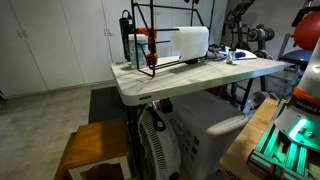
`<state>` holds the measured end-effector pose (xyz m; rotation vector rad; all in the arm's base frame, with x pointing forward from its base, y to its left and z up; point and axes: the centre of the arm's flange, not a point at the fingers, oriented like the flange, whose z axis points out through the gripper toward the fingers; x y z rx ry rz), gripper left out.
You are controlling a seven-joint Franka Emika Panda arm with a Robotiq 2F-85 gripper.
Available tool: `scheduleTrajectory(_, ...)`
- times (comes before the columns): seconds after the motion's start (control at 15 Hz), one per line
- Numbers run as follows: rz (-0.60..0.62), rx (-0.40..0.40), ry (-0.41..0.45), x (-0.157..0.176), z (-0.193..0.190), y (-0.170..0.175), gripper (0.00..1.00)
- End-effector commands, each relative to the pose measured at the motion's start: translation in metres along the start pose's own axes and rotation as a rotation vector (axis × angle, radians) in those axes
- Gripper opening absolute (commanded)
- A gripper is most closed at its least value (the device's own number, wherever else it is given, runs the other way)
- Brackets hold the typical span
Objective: Hang the white paper on the black stand.
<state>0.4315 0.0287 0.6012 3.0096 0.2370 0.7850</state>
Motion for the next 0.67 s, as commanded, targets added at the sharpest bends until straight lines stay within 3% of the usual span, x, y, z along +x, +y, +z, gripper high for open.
scheduleTrajectory(0.0, 0.157, -0.106, -0.069, -0.029, -0.006, 0.011, 1.00)
scheduleTrajectory(0.13, 0.233, -0.143, -0.109, -0.046, -0.004, 0.022, 1.00)
scheduleTrajectory(0.27, 0.220, -0.142, -0.059, -0.058, 0.002, 0.034, 1.00)
scheduleTrajectory(0.33, 0.211, -0.123, -0.085, -0.035, -0.001, 0.030, 1.00)
scheduleTrajectory(0.6, 0.222, -0.128, -0.075, -0.047, 0.001, 0.035, 1.00)
